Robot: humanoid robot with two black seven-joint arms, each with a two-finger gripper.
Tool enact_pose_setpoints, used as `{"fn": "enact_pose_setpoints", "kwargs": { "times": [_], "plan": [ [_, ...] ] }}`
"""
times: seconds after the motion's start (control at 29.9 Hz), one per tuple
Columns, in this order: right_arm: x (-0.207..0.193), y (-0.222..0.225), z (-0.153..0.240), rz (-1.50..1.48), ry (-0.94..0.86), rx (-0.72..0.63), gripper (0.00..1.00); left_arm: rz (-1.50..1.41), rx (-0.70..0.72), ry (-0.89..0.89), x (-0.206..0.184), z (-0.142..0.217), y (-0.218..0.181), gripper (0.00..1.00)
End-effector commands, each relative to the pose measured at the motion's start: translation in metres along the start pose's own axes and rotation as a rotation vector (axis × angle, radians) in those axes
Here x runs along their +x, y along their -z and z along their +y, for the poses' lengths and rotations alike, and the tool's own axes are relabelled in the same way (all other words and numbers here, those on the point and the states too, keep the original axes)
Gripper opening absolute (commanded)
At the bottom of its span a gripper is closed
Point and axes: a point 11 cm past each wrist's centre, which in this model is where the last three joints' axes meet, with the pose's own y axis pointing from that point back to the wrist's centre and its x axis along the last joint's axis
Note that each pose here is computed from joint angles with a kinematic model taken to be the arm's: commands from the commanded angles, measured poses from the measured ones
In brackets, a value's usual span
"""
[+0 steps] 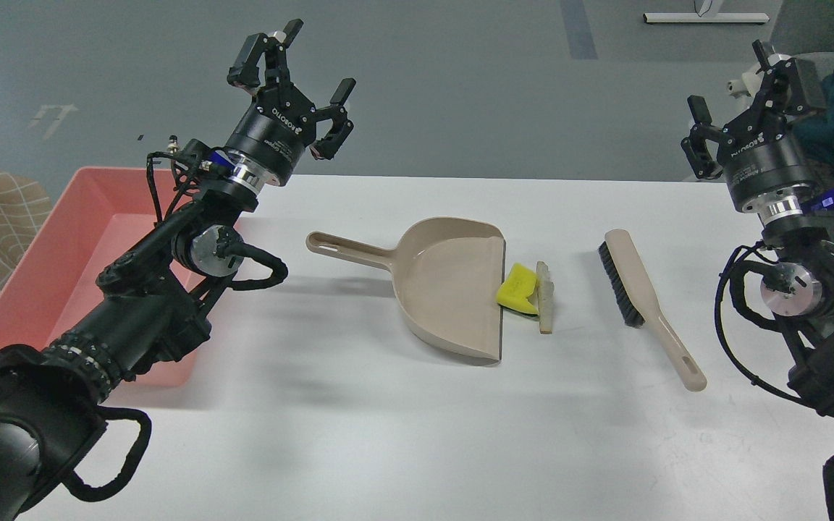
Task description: Sweep and dump garbage into bin
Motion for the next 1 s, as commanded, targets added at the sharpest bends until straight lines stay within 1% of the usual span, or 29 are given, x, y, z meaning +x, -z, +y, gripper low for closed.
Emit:
{"fn": "enact_pose_setpoints", "kwargs": {
  "times": [0.0, 0.43, 0.7, 0.84, 0.97],
  "plan": [
    [0.0, 0.002, -0.001, 0.002, 0.0, 0.003, 1.0, -0.002, -0.001, 0.003, -0.002, -0.002, -0.001, 0.98],
    [0.001, 0.003, -0.002, 0.007, 0.0, 0.005, 1.0, -0.022, -0.016, -0.017, -0.004, -0.01, -0.006, 0.98],
    [0.004, 0.007, -0.004, 0.024, -0.021, 0.011, 1.0, -0.063, -0.015, -0.021, -0.002, -0.021, -0.019, 0.98],
    [-0.002, 0.002, -0.004, 0.029, -0.004, -0.003, 1.0, -0.073, -0.013, -0.06, 0.007, -0.02, -0.02, 0.98],
    [-0.006, 0.0, -0.008, 0.062, 0.0, -0.021, 1.0, -0.131, 0.002, -0.155, 0.022, -0.02, -0.023, 0.98]
  ]
}}
